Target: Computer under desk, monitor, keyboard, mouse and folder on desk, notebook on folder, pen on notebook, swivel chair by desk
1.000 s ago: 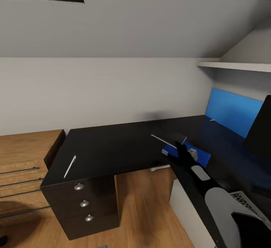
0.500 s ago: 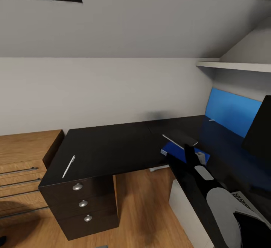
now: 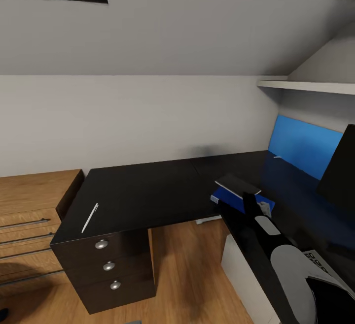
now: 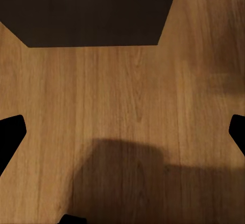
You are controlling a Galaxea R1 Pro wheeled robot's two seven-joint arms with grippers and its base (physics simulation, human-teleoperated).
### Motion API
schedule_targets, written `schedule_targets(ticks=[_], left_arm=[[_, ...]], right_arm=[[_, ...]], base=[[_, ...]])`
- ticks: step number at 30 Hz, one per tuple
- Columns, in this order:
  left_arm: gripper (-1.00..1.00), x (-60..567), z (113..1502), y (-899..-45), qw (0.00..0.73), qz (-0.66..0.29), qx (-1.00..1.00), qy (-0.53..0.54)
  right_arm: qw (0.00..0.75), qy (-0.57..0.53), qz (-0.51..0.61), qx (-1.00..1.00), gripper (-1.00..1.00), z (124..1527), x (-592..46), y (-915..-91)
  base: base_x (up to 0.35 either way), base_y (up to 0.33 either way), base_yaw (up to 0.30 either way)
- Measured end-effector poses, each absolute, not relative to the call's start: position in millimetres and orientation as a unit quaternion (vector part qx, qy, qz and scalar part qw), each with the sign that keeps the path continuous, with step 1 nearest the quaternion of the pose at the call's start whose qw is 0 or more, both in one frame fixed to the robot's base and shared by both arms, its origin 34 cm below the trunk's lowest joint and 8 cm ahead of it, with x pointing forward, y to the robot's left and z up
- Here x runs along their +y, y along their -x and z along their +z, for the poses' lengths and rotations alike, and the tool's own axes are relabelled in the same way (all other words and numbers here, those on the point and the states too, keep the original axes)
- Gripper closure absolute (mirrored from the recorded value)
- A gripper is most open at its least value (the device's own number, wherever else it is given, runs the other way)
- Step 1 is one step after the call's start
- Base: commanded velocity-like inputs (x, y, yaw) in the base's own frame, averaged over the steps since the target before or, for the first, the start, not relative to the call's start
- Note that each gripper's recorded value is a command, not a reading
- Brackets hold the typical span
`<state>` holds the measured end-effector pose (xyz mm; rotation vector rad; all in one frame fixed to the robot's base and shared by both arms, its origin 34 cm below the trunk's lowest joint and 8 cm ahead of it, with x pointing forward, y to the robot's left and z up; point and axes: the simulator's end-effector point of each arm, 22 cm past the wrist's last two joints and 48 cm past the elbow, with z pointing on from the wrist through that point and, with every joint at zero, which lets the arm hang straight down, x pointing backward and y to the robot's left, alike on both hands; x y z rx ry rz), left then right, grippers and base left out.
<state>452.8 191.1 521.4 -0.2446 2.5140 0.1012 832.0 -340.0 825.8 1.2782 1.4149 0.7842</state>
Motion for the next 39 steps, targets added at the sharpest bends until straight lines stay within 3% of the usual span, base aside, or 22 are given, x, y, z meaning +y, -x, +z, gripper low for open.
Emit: schedule_targets(ticks=[39], left_arm=[[-1.0, 189.9, 521.5, -452.7, 0.302, 0.037, 0.948, 0.092]], right_arm=[[0.518, -0.561, 0.269, 0.588, 1.0, 814.3, -362.1, -823.6]], base=[[0.0, 0.0, 0.0]])
